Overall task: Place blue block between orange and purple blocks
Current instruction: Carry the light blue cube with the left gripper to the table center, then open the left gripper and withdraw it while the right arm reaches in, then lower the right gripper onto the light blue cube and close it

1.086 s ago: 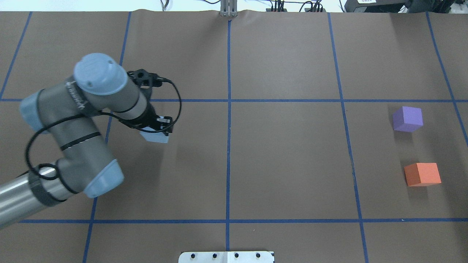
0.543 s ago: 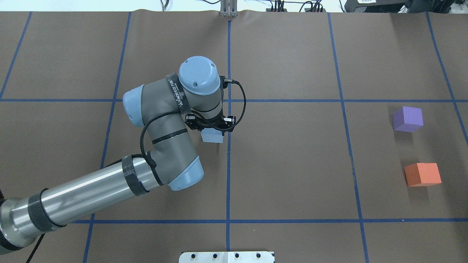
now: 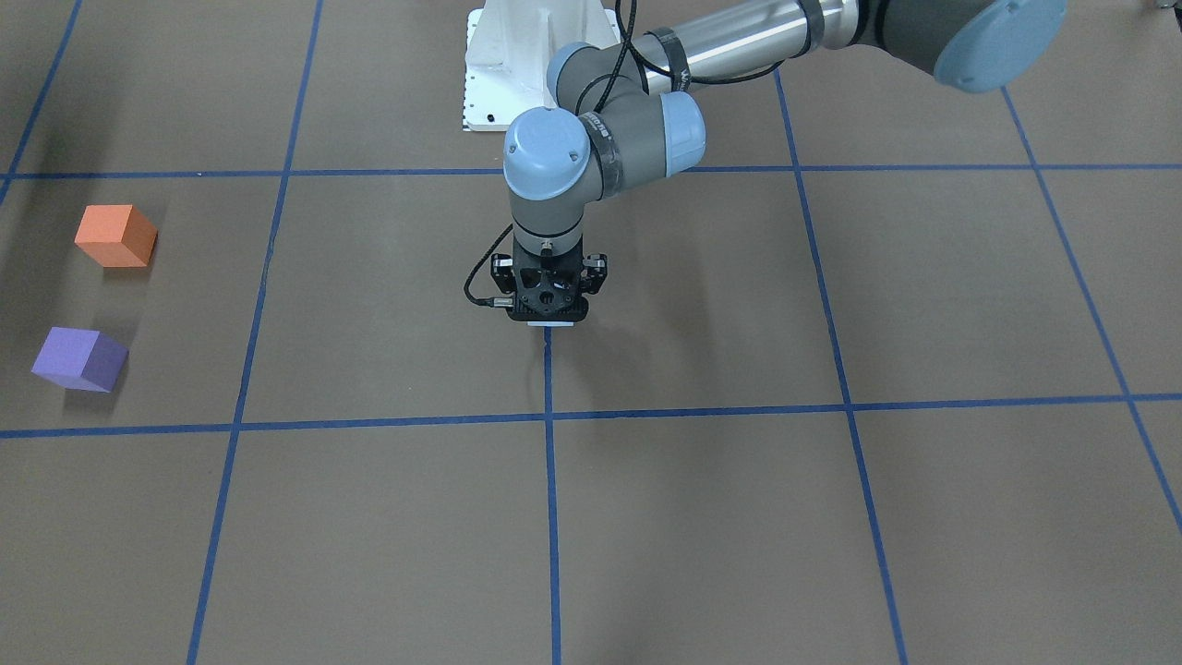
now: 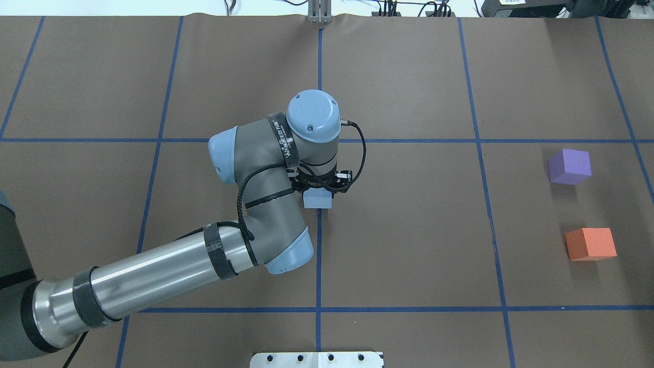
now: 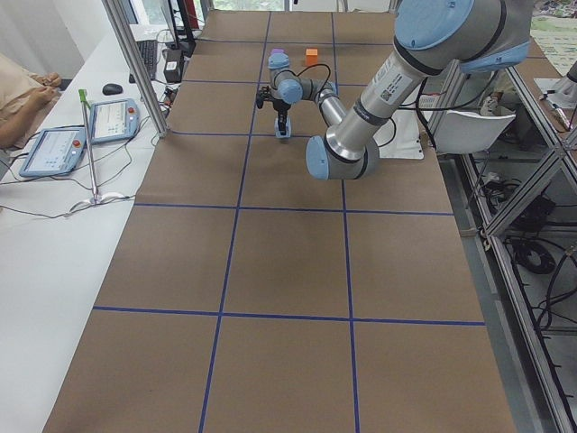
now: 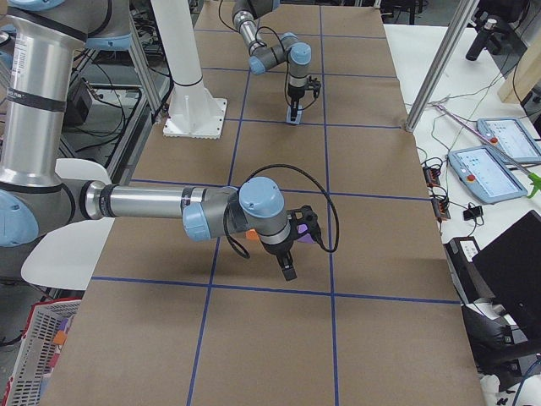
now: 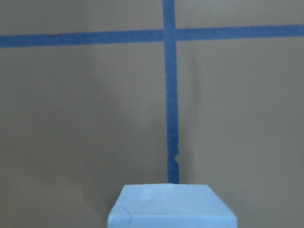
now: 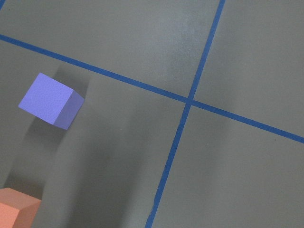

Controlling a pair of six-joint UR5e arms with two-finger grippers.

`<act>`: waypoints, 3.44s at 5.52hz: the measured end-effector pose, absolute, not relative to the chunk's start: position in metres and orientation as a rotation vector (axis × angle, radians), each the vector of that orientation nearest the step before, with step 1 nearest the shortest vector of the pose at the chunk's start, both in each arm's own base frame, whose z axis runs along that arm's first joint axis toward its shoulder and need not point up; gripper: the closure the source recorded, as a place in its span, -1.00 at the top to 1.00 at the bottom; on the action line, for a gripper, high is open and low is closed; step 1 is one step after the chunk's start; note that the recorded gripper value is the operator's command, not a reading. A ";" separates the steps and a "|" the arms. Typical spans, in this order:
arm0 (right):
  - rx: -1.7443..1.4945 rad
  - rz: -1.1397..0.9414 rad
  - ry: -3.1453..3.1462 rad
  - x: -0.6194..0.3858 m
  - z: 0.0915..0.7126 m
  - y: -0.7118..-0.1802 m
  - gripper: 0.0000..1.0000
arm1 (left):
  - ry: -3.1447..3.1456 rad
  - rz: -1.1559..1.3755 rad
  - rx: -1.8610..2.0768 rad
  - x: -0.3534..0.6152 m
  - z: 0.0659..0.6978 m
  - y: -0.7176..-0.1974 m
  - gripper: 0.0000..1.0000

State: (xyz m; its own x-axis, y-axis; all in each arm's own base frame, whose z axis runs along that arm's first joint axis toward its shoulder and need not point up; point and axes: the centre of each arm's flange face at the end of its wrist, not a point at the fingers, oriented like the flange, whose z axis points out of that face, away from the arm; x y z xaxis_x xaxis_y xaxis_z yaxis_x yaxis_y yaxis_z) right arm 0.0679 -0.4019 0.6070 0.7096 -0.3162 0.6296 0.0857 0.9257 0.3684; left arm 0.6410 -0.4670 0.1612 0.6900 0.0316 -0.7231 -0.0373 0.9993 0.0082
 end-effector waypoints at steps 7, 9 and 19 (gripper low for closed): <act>0.284 -0.037 -0.946 -0.054 0.438 -0.475 1.00 | 0.777 0.079 0.165 0.420 0.151 -0.488 1.00; 0.234 0.008 -0.986 -0.183 0.340 -0.495 1.00 | 0.688 0.032 0.157 0.335 0.249 -0.500 1.00; 0.167 0.055 -0.802 -0.618 0.172 -0.430 1.00 | 0.795 0.279 0.116 -0.098 0.623 -0.469 1.00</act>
